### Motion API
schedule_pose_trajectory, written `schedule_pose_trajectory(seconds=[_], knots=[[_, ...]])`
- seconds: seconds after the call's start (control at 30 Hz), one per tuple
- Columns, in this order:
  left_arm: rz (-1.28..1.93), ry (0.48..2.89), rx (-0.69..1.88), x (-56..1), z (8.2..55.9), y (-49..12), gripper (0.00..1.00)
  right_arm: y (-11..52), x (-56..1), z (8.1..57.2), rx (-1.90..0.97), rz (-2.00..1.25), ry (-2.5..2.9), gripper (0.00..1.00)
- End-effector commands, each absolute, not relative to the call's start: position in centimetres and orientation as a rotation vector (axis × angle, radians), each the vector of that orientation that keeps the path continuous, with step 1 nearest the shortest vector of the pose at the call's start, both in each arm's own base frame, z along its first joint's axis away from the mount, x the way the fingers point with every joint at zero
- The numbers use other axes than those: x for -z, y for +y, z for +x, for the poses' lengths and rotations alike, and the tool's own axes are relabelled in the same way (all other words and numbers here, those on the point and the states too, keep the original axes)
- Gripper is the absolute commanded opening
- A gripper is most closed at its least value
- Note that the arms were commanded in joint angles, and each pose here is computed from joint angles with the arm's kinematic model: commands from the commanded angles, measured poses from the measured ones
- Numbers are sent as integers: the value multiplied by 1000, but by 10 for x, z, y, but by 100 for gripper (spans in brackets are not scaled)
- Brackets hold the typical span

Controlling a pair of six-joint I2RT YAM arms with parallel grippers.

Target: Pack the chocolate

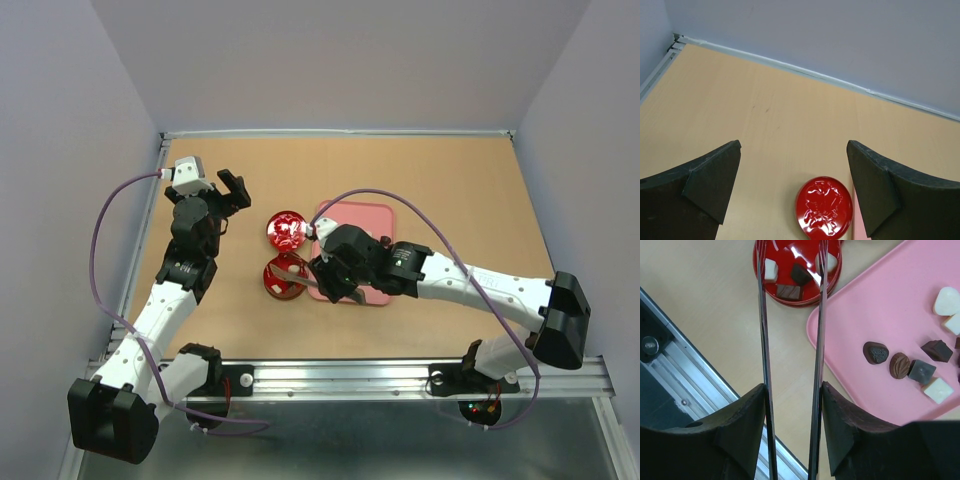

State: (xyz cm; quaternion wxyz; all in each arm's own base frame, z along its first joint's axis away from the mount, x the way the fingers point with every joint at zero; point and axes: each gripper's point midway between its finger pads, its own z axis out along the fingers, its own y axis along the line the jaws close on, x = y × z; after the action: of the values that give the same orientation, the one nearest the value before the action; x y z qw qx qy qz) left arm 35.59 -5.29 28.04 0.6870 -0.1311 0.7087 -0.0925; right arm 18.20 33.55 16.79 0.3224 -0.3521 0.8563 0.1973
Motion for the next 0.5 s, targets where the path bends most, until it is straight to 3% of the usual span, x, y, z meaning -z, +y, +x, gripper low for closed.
schedule_pose_trajectory(seconds=[0.0, 0.47], knots=[[-303, 1498, 224, -316, 357, -52, 99, 347, -205, 195, -555, -836, 2138, 51], [-303, 1494, 233, -318, 355, -53, 99, 290, -184, 199, -329, -629, 2253, 49]])
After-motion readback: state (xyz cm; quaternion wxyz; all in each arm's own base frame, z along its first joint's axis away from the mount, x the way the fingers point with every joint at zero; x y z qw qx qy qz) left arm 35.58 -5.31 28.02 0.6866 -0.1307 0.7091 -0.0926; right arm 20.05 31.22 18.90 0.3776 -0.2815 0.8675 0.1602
